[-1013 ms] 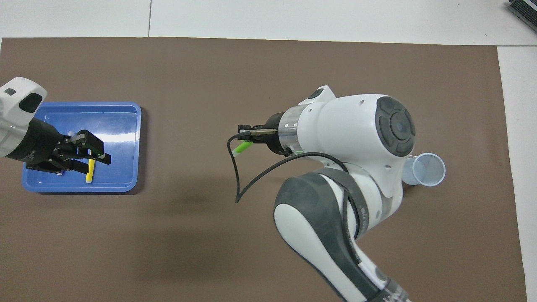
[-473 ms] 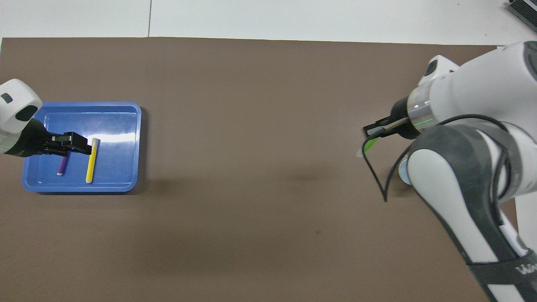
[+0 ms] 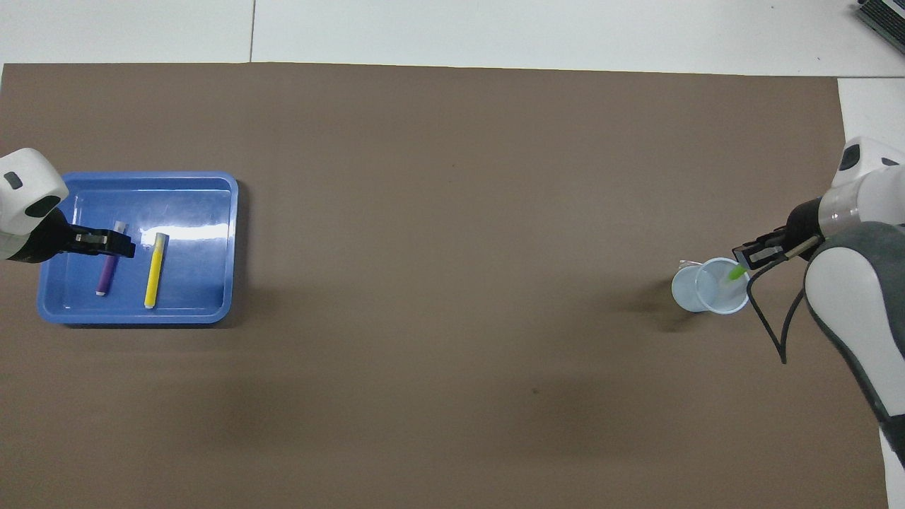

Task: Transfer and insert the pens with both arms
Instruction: 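Lower the green pen into the cup and open the right gripper, then grasp the yellow pen with the left gripper while the right gripper returns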

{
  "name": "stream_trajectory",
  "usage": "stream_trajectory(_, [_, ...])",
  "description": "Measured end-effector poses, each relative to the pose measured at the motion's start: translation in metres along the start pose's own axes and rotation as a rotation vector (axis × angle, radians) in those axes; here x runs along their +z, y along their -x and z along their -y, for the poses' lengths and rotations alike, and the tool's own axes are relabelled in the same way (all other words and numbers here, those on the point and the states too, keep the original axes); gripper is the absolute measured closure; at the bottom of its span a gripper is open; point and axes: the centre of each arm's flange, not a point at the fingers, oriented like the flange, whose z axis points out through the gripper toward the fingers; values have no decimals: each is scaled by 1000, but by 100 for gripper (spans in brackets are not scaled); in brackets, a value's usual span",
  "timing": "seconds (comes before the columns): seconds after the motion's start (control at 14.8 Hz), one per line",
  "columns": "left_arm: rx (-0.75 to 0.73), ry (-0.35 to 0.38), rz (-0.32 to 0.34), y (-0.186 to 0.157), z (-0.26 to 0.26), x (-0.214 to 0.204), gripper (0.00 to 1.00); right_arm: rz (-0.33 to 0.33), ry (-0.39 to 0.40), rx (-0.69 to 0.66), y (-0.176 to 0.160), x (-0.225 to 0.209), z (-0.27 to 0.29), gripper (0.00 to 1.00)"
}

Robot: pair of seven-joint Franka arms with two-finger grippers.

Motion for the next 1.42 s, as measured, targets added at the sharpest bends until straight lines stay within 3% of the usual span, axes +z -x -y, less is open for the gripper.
stream_trajectory(0.68, [26,-20,-30,-22,22,70,40,-46,40,26,28,54,-4,79])
stream_trajectory(1.08, [26,-23,-53,-30,36,109,40,-80,57,7,17,34,1,22])
stream_trajectory(1.35, [26,-21,-50,-30,38,127,40,-141,81,-61,-9,-15,32,20])
stream_trajectory(1.42, [26,-20,-46,-29,37,130,40,-163,76,-73,-17,-25,49,14])
